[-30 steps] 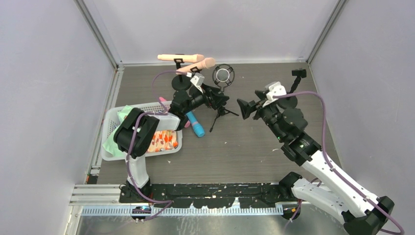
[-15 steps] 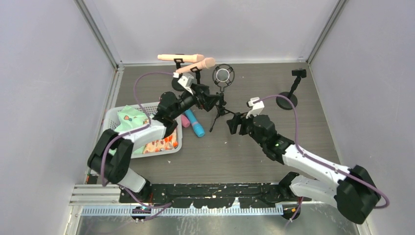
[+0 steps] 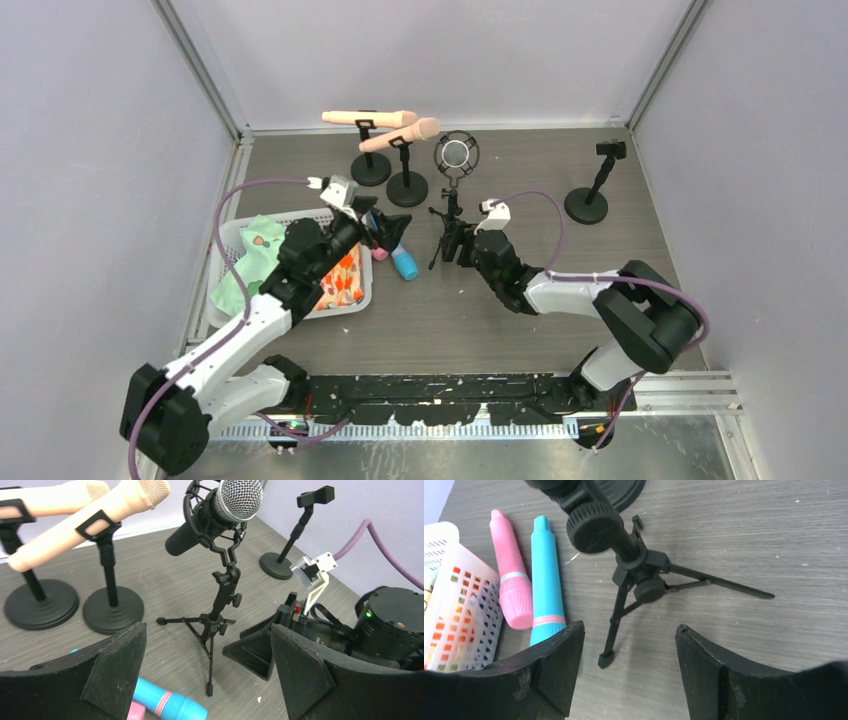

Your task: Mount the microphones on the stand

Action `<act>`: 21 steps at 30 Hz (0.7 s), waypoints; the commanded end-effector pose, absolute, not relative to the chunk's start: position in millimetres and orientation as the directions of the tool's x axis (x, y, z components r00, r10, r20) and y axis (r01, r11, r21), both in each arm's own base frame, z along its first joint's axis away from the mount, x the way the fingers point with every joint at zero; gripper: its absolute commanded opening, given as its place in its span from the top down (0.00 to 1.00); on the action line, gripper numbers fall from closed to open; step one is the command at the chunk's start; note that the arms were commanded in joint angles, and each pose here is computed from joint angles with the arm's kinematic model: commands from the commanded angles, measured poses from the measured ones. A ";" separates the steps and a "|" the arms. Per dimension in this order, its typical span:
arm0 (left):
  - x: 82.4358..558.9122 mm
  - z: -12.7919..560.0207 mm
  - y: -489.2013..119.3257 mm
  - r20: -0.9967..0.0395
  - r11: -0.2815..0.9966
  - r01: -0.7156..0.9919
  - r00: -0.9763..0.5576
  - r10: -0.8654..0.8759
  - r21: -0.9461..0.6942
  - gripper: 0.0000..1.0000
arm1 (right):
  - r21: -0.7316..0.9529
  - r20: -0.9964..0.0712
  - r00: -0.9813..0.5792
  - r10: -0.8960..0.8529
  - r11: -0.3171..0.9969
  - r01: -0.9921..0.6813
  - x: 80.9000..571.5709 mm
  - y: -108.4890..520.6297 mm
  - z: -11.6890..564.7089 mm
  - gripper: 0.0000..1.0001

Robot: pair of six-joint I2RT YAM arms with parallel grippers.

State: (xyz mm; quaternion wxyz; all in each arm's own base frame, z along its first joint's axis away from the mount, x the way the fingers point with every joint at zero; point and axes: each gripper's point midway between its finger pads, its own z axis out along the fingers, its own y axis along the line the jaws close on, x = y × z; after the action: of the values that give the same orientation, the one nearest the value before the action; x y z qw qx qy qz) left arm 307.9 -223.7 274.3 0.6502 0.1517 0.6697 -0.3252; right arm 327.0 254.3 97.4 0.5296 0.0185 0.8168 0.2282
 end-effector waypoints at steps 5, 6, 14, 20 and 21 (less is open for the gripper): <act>287.0 254.4 -183.8 -0.986 0.831 0.531 -0.116 -0.123 -0.167 0.04 | 0.471 -0.864 -0.286 0.414 0.865 -0.171 372.6 273.4 133.0 0.35; 285.1 253.4 -181.9 -0.986 0.834 0.528 -0.117 -0.120 -0.164 0.04 | 0.462 -0.868 -0.285 0.407 0.872 -0.163 375.5 272.2 129.7 0.36; 280.0 248.9 -173.3 -0.986 0.850 0.503 -0.129 -0.108 -0.159 0.04 | 0.425 -0.880 -0.272 0.389 0.901 -0.086 400.8 257.5 114.2 0.41; 279.0 250.2 -170.9 -0.986 0.854 0.496 -0.128 -0.104 -0.154 0.04 | 0.393 -0.893 -0.251 0.374 0.919 -0.028 423.2 246.2 113.9 0.42; 278.9 249.9 -170.6 -0.987 0.855 0.495 -0.128 -0.101 -0.152 0.04 | 0.394 -0.893 -0.247 0.376 0.919 -0.024 427.3 245.9 115.3 0.42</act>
State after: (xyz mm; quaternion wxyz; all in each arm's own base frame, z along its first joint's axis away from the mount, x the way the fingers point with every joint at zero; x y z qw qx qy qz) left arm 278.6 -176.9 242.3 0.6326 0.1379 0.7220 -0.2441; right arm 401.2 253.3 87.9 0.5682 0.0829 0.7998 0.1749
